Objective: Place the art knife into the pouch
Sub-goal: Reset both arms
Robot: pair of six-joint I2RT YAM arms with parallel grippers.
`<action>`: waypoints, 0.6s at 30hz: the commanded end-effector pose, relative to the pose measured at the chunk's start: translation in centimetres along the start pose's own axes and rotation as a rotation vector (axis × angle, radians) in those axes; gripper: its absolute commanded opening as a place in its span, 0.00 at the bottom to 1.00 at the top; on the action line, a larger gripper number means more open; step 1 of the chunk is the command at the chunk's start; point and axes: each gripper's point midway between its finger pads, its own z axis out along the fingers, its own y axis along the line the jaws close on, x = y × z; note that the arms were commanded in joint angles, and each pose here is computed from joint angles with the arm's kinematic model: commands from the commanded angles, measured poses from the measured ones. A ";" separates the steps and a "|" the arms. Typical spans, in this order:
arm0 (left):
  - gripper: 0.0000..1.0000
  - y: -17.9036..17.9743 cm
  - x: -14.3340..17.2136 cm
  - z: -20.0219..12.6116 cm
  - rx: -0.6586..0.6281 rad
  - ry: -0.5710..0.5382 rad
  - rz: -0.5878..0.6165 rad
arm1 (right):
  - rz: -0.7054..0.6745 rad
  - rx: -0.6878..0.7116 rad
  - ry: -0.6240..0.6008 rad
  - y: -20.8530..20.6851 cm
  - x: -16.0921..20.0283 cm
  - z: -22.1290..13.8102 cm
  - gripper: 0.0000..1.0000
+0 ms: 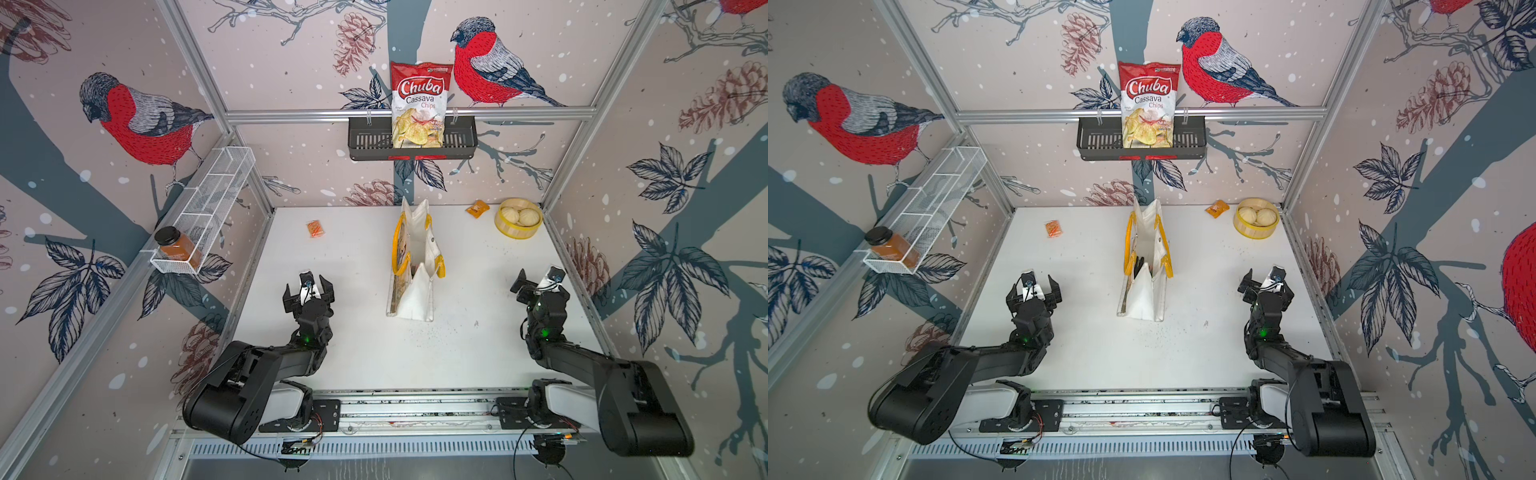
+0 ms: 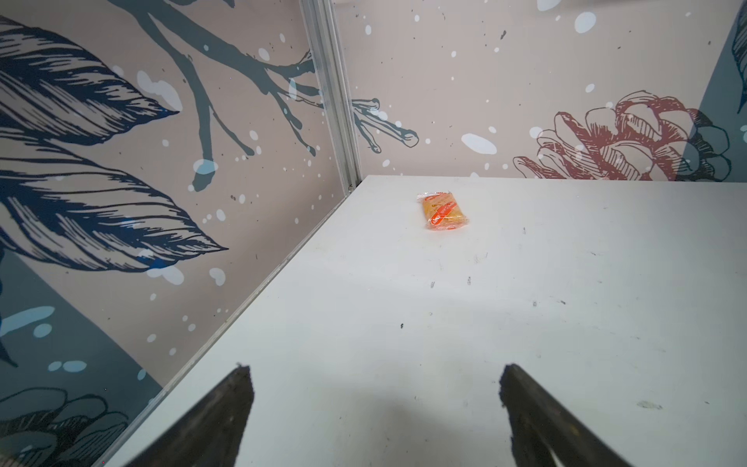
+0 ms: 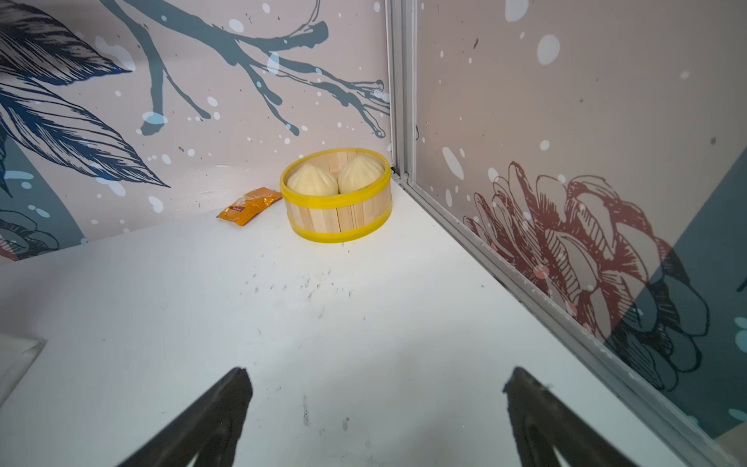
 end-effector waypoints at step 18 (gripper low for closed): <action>0.96 -2.3 -1.1 2.2 0.285 -0.123 -0.061 | 0.036 -0.105 -0.149 1.8 -1.5 0.8 1.00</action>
